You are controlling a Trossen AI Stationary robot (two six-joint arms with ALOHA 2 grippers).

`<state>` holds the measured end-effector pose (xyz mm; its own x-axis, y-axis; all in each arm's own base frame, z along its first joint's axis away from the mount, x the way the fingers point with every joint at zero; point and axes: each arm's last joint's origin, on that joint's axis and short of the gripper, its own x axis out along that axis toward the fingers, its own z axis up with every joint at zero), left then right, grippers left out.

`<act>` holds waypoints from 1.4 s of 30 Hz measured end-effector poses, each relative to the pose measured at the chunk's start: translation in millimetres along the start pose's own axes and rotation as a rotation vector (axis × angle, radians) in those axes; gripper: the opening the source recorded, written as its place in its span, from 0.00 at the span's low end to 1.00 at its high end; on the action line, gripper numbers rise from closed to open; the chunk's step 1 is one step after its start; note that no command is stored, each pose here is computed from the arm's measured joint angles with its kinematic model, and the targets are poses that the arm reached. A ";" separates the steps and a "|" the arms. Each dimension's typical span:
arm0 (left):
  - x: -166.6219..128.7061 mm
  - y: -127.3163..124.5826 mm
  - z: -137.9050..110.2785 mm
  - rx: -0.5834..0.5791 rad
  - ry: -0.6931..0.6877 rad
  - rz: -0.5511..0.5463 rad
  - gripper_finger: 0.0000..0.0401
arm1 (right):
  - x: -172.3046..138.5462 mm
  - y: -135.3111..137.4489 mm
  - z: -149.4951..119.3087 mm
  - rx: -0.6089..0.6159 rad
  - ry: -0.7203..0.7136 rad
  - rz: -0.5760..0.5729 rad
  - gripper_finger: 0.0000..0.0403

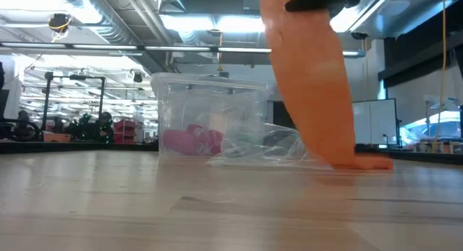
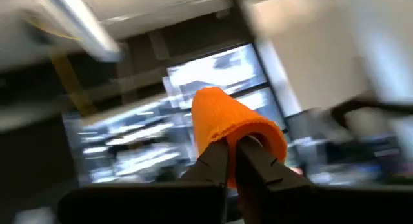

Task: Roll bandage
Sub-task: Roll the orange bandage

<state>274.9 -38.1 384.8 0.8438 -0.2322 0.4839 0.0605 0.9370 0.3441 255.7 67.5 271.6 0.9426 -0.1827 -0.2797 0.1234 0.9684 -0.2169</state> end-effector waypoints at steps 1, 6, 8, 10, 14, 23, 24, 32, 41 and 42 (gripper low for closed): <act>-0.1 1.7 -0.4 0.046 0.021 0.060 0.01 | 0.0 0.8 0.8 0.016 -0.009 0.027 0.01; -1.9 8.5 -7.5 0.276 0.187 0.255 0.01 | -1.1 4.7 1.5 0.075 -0.016 0.104 0.01; -3.5 9.4 -11.2 0.338 0.266 0.281 0.01 | -5.1 9.2 3.5 0.075 -0.024 0.135 0.01; -5.3 10.1 -13.4 0.376 0.327 0.296 0.01 | -9.6 14.4 10.3 0.076 -0.044 0.164 0.01; -9.4 11.6 -16.6 0.435 0.433 0.315 0.01 | -19.4 23.8 24.7 0.059 -0.046 0.215 0.01; -16.7 15.3 -33.2 0.423 0.604 0.276 0.01 | -39.0 29.9 70.6 0.027 -0.169 0.287 0.01; -17.3 14.7 -34.6 0.421 0.618 0.269 0.01 | -41.1 29.6 75.8 0.016 -0.186 0.289 0.01; -21.0 7.6 -45.4 0.381 0.710 0.200 0.01 | -58.9 20.6 120.2 -0.066 -0.339 0.307 0.01; -10.0 -21.6 -71.1 0.297 0.714 0.068 0.01 | -61.3 -6.4 148.7 -0.136 -0.438 0.185 0.01; -8.8 -26.1 -73.0 0.296 0.711 0.050 0.01 | -60.0 -11.1 150.4 -0.137 -0.439 0.162 0.01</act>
<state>304.9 -41.4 312.8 0.9875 0.1259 -0.0944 -0.0473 0.8098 0.5848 244.5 93.3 431.4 0.9917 0.0862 0.0950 -0.0500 0.9417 -0.3326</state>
